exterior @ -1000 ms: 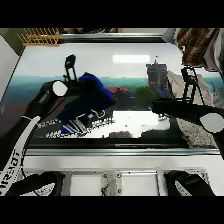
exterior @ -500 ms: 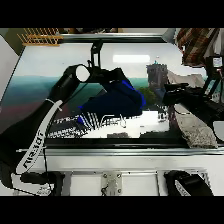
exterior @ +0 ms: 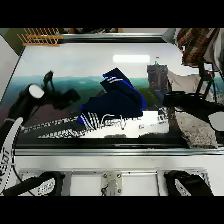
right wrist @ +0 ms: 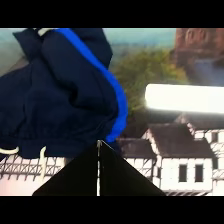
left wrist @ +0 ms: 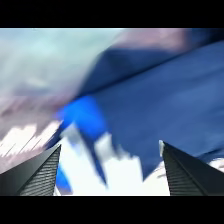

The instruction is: Fold the clothes and pants, and hang the long-sleeved shirts on hangers.

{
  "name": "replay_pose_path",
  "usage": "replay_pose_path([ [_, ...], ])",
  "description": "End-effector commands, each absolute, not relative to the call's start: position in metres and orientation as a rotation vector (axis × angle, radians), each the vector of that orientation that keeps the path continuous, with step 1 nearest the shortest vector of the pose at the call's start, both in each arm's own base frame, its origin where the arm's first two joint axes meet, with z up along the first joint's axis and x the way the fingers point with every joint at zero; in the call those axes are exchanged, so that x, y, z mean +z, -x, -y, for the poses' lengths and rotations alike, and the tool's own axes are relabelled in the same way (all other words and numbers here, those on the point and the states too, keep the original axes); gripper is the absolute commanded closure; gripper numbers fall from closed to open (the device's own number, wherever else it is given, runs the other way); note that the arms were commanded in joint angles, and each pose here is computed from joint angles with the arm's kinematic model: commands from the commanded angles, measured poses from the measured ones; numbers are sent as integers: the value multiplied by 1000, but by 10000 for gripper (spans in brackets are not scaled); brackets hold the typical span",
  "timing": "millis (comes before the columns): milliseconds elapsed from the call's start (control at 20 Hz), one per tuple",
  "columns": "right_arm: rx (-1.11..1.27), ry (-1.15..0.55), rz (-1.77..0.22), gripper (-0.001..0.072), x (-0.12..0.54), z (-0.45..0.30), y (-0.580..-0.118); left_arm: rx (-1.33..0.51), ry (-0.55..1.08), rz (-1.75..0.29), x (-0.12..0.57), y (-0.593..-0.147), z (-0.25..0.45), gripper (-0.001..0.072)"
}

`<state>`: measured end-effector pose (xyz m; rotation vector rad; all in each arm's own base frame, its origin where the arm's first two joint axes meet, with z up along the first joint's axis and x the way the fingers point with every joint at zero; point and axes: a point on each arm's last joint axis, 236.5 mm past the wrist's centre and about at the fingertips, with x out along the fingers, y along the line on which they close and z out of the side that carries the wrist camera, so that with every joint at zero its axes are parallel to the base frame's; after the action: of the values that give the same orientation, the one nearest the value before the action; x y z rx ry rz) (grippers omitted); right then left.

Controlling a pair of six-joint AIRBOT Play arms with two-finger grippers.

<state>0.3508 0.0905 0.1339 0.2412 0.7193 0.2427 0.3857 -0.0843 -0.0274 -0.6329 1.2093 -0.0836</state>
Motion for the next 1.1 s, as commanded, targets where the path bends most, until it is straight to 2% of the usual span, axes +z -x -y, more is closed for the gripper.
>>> replay_pose_path([
  [0, 287, -363, -820, 696, 112, -112, -351, 33, 822, -1260, -79, -333, 63, 35],
  [250, 310, -443, -881, 696, 96, -126, -356, 12, 861, -1307, -108, -323, 86, 36],
  [700, 296, -448, -933, 696, 76, -126, -360, -105, 731, -1379, -111, -346, 128, 43],
  [750, 294, -449, -940, 694, 73, -127, -361, -105, 731, -1380, -112, -348, 128, 319],
  [800, 288, -454, -953, 689, 69, -126, -361, -109, 729, -1381, -111, -350, 128, 706],
  [850, 271, -477, -975, 664, 62, -126, -363, -114, 722, -1382, -107, -352, 126, 699],
  [900, 247, -503, -1007, 421, 51, -125, -364, -121, 719, -1383, -104, -354, 125, 699],
  [950, 218, -510, -1042, 138, 38, -122, -364, -134, 718, -1387, -99, -355, 123, 700],
  [1000, 193, -513, -1082, 95, 22, -120, -365, -141, 715, -1381, -96, -356, 120, 699],
  [1050, 177, -513, -1129, 139, 3, -120, -365, -145, 711, -1366, -91, -358, 118, 699],
])
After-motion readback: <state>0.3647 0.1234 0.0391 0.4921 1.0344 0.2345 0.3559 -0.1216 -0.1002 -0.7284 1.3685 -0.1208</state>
